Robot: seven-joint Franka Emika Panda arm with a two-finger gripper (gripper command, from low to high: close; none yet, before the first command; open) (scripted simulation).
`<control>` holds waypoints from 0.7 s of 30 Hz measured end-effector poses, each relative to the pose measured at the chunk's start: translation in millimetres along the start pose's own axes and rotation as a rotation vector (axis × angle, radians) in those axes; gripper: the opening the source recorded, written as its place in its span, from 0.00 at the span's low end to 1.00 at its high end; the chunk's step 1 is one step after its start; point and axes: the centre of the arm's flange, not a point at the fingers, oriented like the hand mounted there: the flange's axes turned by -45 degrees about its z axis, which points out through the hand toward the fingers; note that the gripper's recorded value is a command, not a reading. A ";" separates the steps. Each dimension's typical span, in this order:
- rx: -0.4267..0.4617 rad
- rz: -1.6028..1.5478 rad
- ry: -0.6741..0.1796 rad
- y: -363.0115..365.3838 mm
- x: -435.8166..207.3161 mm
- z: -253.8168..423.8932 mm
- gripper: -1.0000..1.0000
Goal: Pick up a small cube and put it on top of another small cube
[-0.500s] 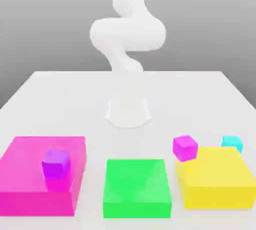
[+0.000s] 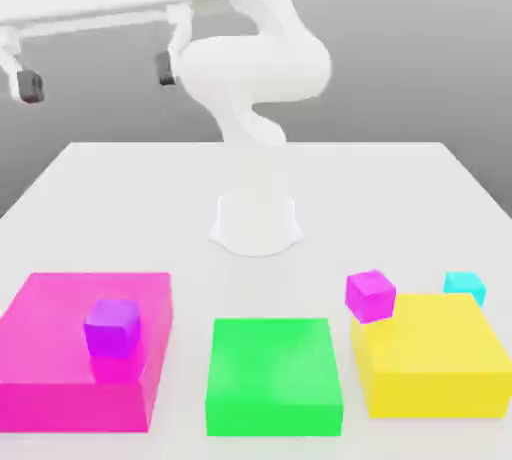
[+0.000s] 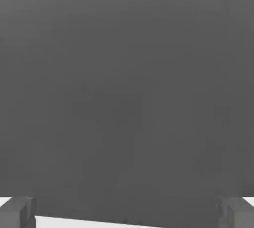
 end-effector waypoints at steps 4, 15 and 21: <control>0.002 0.004 -0.074 45.7 -11.6 54.1 0.50; -0.035 -0.035 -0.275 152.1 -76.8 183.5 0.50; -0.085 -0.079 -0.390 208.4 -128.7 231.5 0.50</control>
